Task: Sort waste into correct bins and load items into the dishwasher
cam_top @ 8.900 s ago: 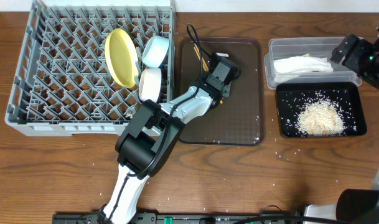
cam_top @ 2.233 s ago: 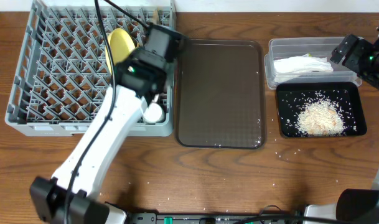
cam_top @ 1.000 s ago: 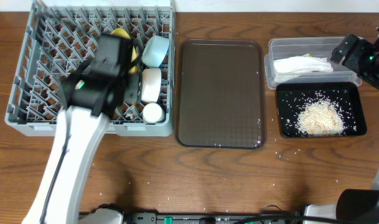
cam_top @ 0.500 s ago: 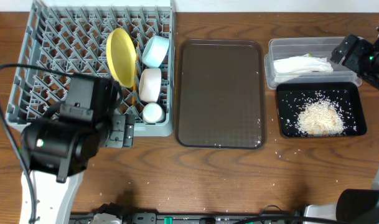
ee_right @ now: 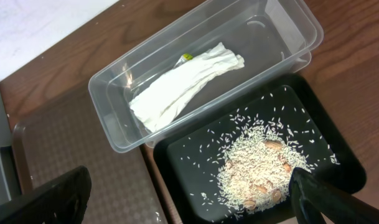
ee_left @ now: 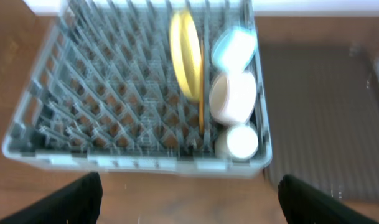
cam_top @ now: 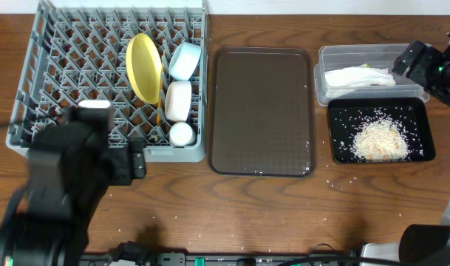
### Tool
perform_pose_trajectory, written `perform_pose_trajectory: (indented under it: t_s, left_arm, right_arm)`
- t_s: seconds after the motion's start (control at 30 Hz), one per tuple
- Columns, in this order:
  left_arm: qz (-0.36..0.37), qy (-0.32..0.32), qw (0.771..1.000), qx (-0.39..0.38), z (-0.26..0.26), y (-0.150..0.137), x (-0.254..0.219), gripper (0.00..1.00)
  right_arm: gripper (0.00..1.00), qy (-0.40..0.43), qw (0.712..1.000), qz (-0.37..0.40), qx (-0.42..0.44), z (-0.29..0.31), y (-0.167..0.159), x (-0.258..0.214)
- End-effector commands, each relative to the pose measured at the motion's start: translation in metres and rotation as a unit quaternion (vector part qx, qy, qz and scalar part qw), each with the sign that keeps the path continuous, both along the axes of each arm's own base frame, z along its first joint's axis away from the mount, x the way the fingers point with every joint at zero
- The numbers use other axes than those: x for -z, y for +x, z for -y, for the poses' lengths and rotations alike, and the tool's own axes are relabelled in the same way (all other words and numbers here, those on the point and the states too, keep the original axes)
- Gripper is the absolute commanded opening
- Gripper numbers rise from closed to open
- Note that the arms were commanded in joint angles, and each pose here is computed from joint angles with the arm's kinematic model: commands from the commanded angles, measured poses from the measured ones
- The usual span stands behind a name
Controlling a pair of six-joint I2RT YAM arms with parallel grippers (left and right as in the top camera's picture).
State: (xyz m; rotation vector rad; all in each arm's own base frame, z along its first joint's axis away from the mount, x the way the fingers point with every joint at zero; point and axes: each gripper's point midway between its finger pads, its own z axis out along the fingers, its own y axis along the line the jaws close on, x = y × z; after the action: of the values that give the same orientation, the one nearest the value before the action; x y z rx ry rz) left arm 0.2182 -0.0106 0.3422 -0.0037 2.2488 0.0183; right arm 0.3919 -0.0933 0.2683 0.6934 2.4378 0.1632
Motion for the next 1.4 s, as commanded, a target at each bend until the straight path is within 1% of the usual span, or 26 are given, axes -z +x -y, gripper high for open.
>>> perform_pose_trajectory:
  t_s: [0.0,0.17,0.27,0.47,0.63,0.9,1.37]
  left_arm:
    - [0.059,-0.014,0.998,-0.023,-0.011,-0.005,0.001,0.92]
    - [0.173,-0.019,0.983,-0.054,-0.025,-0.002,0.002,0.93]
    - [0.225,-0.010,0.973,-0.058,-0.029,-0.002,0.012,0.93]
    - [0.295,-0.010,0.954,-0.060,-0.031,-0.001,0.041,0.93]
    - [0.344,-0.013,0.937,-0.059,-0.031,0.007,0.067,0.93]
    - [0.380,-0.017,0.923,-0.055,-0.030,0.020,0.108,0.93]
    - [0.350,-0.015,0.935,-0.055,-0.030,0.027,0.159,0.94]
  right_arm:
    - [0.99,0.001,1.000,0.002,0.008,0.004,-0.001,-0.001]
    - [0.99,0.001,1.000,0.002,0.008,0.004,-0.001,-0.001]
    - [0.99,0.001,1.000,0.002,0.008,0.004,-0.001,-0.001]
    - [0.99,0.001,1.000,0.002,0.008,0.004,-0.001,-0.001]
    - [0.99,0.001,1.000,0.002,0.008,0.004,-0.001,-0.001]
    - [0.99,0.001,1.000,0.002,0.008,0.004,-0.001,-0.001]
    - [0.99,0.001,1.000,0.002,0.008,0.004,-0.001,-0.001]
